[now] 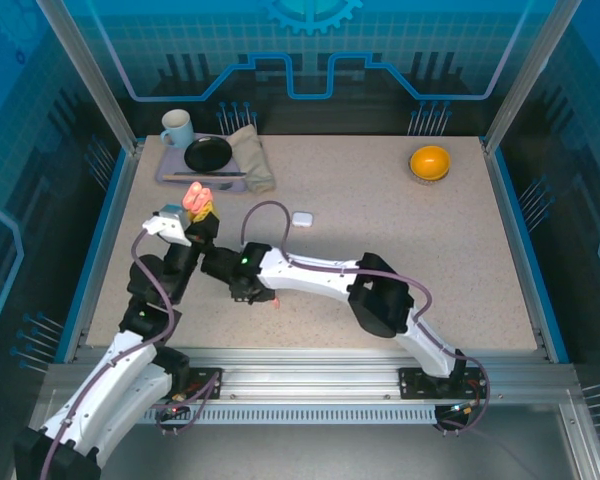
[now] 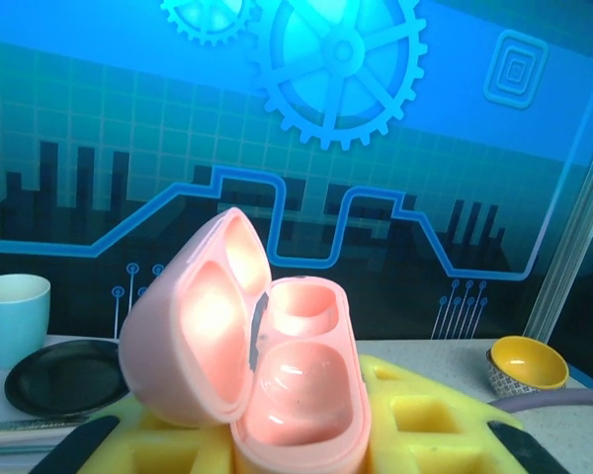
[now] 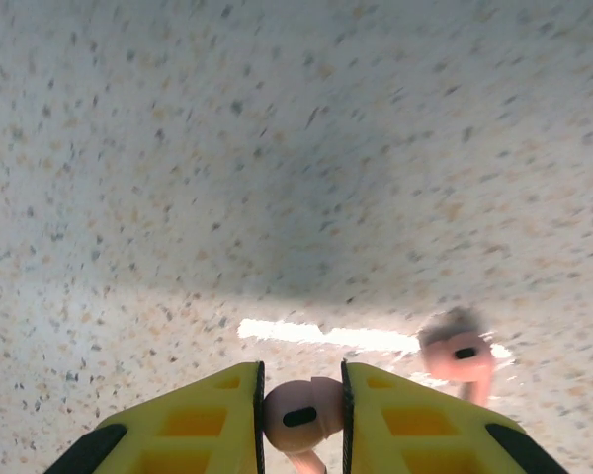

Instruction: Insert wireless bluetooth earbuds into charging case

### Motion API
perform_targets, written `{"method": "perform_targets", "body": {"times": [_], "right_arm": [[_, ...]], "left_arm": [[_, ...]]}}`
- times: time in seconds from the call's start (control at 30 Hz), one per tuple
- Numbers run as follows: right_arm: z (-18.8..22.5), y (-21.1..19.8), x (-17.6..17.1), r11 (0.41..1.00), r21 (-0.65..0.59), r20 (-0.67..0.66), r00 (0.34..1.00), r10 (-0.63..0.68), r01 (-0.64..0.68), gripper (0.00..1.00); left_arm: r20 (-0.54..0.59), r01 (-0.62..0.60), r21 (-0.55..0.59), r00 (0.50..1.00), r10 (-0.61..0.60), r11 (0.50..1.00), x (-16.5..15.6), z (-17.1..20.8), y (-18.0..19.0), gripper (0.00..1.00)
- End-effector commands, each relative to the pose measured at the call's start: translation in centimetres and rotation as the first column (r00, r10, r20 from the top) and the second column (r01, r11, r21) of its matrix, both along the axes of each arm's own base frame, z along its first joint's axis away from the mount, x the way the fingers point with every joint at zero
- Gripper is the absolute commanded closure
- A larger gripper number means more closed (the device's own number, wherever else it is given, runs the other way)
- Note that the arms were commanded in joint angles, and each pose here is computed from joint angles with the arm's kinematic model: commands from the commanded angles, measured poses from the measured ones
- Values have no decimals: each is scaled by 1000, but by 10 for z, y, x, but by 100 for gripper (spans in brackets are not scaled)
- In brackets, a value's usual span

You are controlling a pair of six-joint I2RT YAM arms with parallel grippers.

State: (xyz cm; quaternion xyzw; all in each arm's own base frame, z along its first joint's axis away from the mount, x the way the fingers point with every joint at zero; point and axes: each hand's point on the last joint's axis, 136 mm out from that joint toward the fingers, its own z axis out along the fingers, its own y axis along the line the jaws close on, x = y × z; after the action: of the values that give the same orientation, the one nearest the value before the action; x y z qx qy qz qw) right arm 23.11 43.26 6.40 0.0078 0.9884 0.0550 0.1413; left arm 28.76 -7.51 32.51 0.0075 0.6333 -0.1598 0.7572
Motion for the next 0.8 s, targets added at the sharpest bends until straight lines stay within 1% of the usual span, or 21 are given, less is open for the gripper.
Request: {"method": "perform_targets", "body": {"times": [0.0, 0.2, 0.37, 0.57, 0.67, 0.77], "right_arm": [[20, -23, 32, 998, 16, 64, 996, -68, 67, 76], [21, -60, 57, 993, -4, 94, 989, -118, 119, 76], [13, -90, 71, 987, -40, 107, 983, -149, 154, 76], [8, -106, 79, 985, -85, 129, 982, -138, 150, 77], [11, -114, 84, 984, -81, 140, 979, -149, 162, 78], [26, -127, 94, 982, -49, 173, 970, -170, 180, 78]], "left_arm": [[43, 22, -15, 999, -21, 1000, -2, 22, -2, 100], [31, 47, 5, 998, -47, 999, 1, 20, -8, 100], [18, 69, 15, 997, -69, 998, 4, 18, -13, 100], [8, 116, 27, 993, -116, 993, 10, 18, -23, 100], [3, 153, 38, 988, -153, 987, 10, 16, -30, 100], [-8, 199, 50, 980, -198, 979, 10, 11, -39, 100]]}}
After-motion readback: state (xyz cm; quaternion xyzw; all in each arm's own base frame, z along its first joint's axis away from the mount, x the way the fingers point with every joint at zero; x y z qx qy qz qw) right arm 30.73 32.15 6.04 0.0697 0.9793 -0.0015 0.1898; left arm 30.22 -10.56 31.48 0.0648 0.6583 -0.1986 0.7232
